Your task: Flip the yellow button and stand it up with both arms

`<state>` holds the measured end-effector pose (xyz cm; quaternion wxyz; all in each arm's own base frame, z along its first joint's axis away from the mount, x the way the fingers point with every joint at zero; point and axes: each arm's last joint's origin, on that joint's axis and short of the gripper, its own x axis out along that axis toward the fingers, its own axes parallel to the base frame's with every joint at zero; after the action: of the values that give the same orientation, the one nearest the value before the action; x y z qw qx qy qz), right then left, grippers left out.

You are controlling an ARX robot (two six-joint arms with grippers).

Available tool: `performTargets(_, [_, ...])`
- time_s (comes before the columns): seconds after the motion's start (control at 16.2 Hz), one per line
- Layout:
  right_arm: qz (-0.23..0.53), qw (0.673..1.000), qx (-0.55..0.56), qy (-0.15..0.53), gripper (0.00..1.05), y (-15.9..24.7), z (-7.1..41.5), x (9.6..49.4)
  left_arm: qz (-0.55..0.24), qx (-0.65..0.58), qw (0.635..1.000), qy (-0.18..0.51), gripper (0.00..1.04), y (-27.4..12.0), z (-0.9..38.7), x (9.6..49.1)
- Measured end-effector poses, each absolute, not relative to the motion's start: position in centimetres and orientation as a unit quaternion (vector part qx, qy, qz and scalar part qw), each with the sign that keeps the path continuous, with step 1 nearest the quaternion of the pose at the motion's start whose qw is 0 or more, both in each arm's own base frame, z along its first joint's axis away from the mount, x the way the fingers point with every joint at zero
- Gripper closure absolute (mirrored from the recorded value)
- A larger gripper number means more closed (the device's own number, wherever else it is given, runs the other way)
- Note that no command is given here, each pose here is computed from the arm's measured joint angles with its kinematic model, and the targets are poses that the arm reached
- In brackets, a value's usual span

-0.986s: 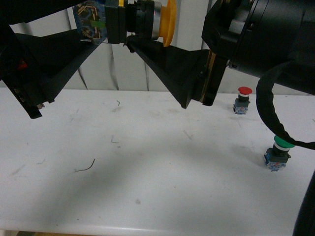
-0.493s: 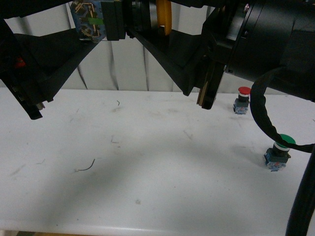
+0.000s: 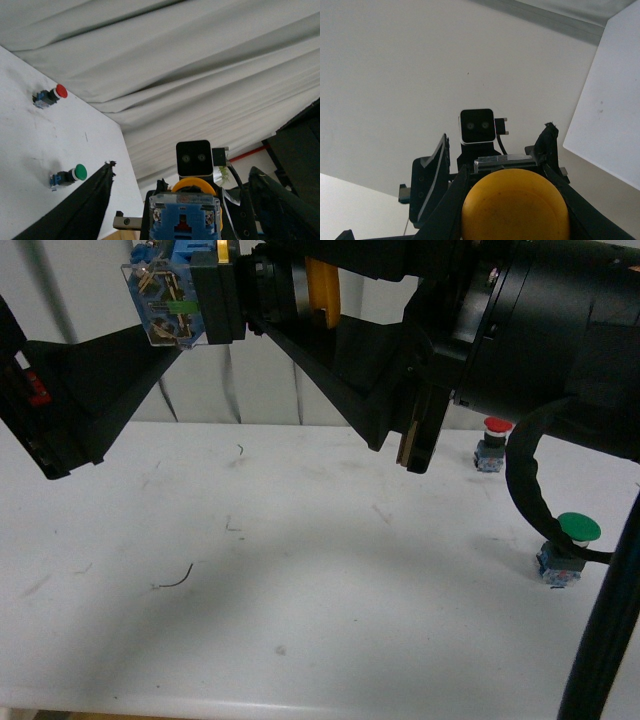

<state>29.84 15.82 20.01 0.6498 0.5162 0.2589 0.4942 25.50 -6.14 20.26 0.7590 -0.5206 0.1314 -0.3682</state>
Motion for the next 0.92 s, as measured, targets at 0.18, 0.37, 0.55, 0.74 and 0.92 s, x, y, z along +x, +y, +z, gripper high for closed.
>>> performTargets(0.18, [0.488,0.655,0.519,0.254,0.7,15.2,20.0,30.2,-0.34,-0.536,0.765,0.111,0.07,-4.1,20.6,26.2])
performTargets(0.37, [0.476,0.663,0.524,0.245,0.7,14.2,20.0,30.7,-0.298,-0.559,0.767,0.099,0.07,-1.0,20.4,26.8])
performTargets(0.55, [0.465,0.668,0.53,0.238,0.7,13.3,20.0,31.1,-0.279,-0.549,0.784,0.078,0.07,2.2,20.7,25.1])
performTargets(0.74, [0.455,0.673,0.535,0.231,0.7,12.8,20.0,31.3,-0.267,-0.44,0.857,0.006,0.07,5.1,21.8,20.6])
performTargets(0.92, [0.449,0.676,0.538,0.227,0.7,12.4,20.0,31.5,-0.175,-0.319,0.931,-0.022,0.12,7.8,22.7,17.5])
